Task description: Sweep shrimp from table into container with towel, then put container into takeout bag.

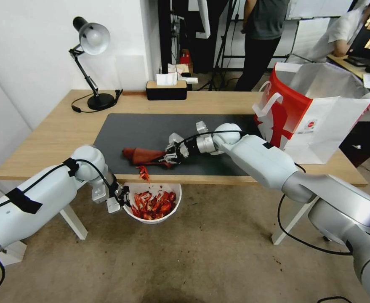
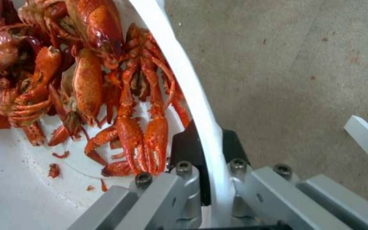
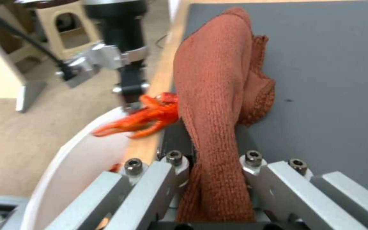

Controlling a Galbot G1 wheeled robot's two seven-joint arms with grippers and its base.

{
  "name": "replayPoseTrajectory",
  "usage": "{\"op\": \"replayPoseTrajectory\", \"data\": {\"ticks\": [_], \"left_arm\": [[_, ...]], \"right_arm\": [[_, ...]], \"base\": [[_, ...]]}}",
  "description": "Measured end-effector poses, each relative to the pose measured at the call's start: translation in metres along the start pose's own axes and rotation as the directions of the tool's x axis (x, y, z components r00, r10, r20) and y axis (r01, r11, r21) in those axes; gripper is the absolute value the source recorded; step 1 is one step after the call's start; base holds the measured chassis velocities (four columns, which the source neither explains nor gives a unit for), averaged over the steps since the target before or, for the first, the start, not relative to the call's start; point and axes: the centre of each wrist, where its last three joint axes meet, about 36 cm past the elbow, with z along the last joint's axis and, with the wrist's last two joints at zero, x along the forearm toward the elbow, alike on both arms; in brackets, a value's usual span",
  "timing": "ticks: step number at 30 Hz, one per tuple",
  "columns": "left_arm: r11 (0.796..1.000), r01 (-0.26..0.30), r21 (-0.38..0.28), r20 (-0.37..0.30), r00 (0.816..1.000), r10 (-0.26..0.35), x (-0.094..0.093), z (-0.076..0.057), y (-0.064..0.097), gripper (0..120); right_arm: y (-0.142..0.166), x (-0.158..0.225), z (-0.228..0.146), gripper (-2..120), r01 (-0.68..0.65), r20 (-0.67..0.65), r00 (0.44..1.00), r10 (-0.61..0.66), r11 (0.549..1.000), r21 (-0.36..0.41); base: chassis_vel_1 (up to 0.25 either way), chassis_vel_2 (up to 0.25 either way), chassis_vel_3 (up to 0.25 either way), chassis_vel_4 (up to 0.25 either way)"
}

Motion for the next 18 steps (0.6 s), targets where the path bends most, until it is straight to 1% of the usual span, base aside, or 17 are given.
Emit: {"op": "replayPoseTrajectory", "data": {"ticks": [5, 6, 13, 18], "left_arm": [[1.000, 0.000, 0.001, -0.002, 1.000, 0.000, 0.001, 0.000, -0.001, 0], [1.000, 0.000, 0.001, -0.003, 1.000, 0.000, 0.002, 0.000, -0.001, 0], [1.000, -0.001, 0.009, -0.008, 1.000, 0.001, 0.005, -0.002, -0.006, 0], [1.000, -0.004, 0.018, -0.010, 1.000, 0.004, 0.006, -0.003, -0.011, 0]], "right_arm": [[0.003, 0.003, -0.001, 7, 0.054, -0.009, 0.999, -0.054, 0.999, -0.006], [0.004, 0.005, -0.002, 7, 0.084, -0.013, 0.996, -0.084, 0.996, -0.012], [0.004, 0.014, -0.008, 7, 0.138, -0.009, 0.990, -0.138, 0.990, -0.024], [0.004, 0.022, -0.012, 7, 0.215, 0.046, 0.976, -0.212, 0.974, -0.068]], "base": [[0.000, 0.000, 0.000, 0.000], [0.000, 0.000, 0.000, 0.000], [0.000, 0.000, 0.000, 0.000], [0.000, 0.000, 0.000, 0.000]]}}
